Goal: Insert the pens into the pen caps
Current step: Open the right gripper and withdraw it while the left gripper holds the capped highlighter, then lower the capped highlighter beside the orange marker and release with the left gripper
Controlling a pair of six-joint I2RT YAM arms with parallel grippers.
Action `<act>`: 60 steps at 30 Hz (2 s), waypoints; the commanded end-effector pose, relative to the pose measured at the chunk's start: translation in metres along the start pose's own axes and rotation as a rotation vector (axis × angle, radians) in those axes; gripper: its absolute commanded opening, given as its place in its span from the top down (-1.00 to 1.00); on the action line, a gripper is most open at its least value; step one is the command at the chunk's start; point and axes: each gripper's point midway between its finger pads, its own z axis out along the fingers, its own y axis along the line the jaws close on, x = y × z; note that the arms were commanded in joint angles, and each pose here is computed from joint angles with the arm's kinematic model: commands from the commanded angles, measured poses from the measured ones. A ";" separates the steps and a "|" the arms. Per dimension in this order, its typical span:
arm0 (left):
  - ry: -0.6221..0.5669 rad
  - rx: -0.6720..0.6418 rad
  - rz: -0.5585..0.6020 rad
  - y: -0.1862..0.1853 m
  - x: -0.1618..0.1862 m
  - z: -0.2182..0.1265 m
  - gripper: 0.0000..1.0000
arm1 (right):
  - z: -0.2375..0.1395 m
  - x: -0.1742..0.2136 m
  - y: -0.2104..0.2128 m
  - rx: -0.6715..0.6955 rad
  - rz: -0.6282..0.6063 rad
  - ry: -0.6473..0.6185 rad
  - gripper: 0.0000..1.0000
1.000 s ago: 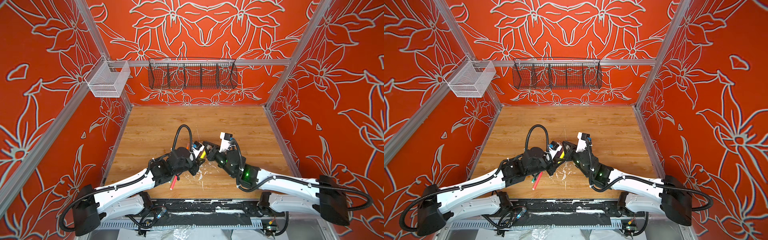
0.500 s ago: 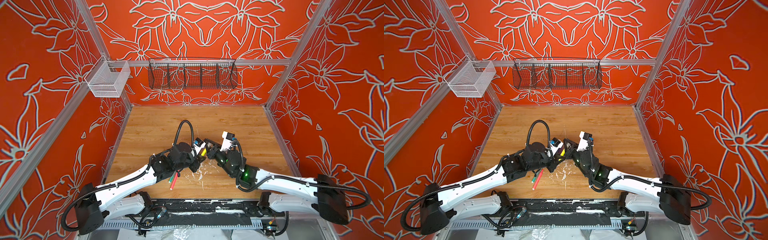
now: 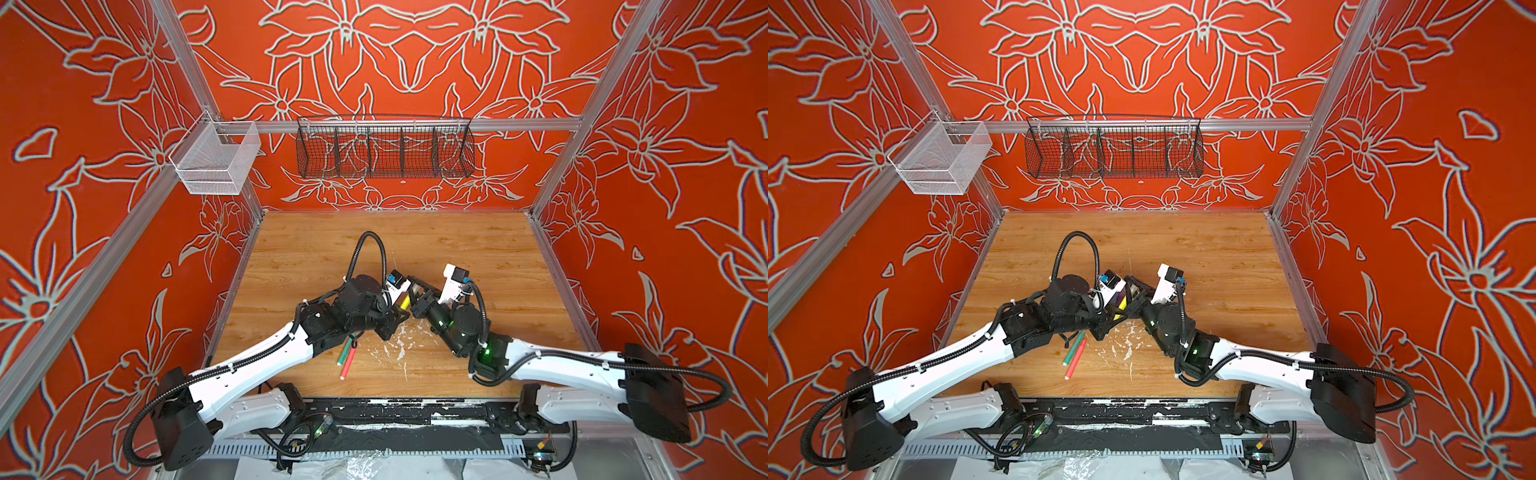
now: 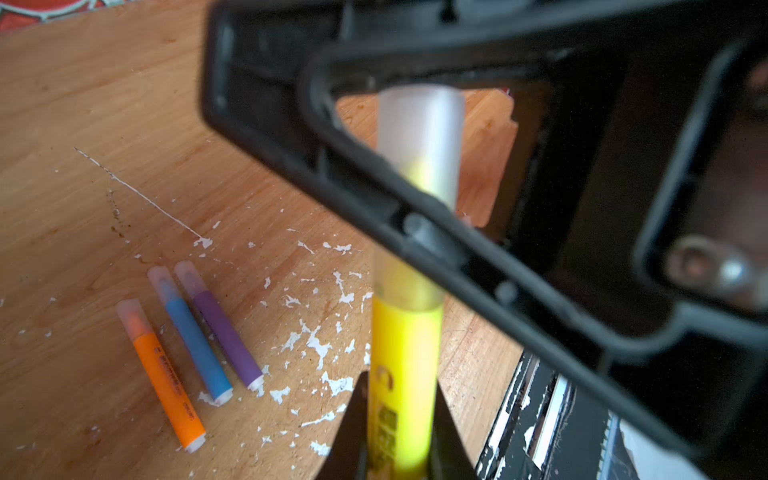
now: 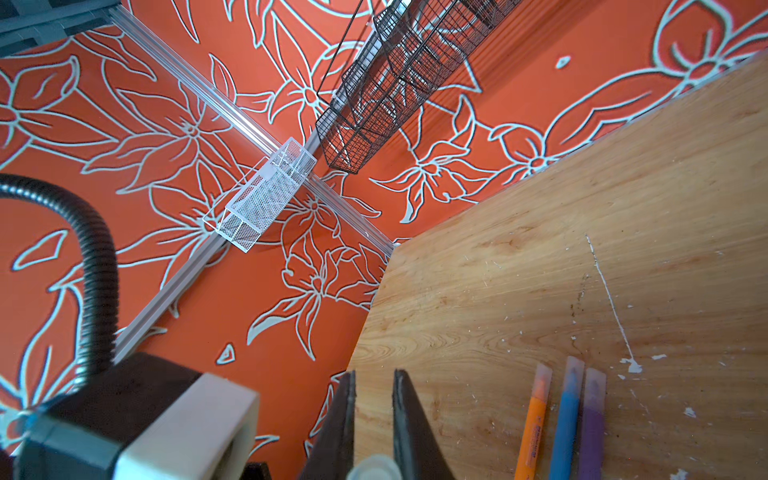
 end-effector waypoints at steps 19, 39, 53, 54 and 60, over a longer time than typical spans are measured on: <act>-0.218 -0.143 -0.247 0.059 0.032 -0.015 1.00 | -0.057 -0.034 -0.058 0.252 -0.353 0.179 -0.87; 0.113 -0.597 -0.450 0.178 0.083 0.041 1.00 | -0.113 -0.117 -0.231 0.884 -0.449 0.021 -0.95; 0.255 -0.674 -0.477 0.202 0.112 0.060 1.00 | -0.130 -0.127 -0.283 1.046 -0.440 -0.027 -0.93; 0.258 -0.671 -0.480 0.202 0.114 0.062 1.00 | -0.130 -0.126 -0.283 1.043 -0.438 -0.024 -0.93; 0.280 -0.625 -0.486 0.197 0.115 0.072 0.76 | -0.131 -0.123 -0.282 1.026 -0.433 -0.013 -0.93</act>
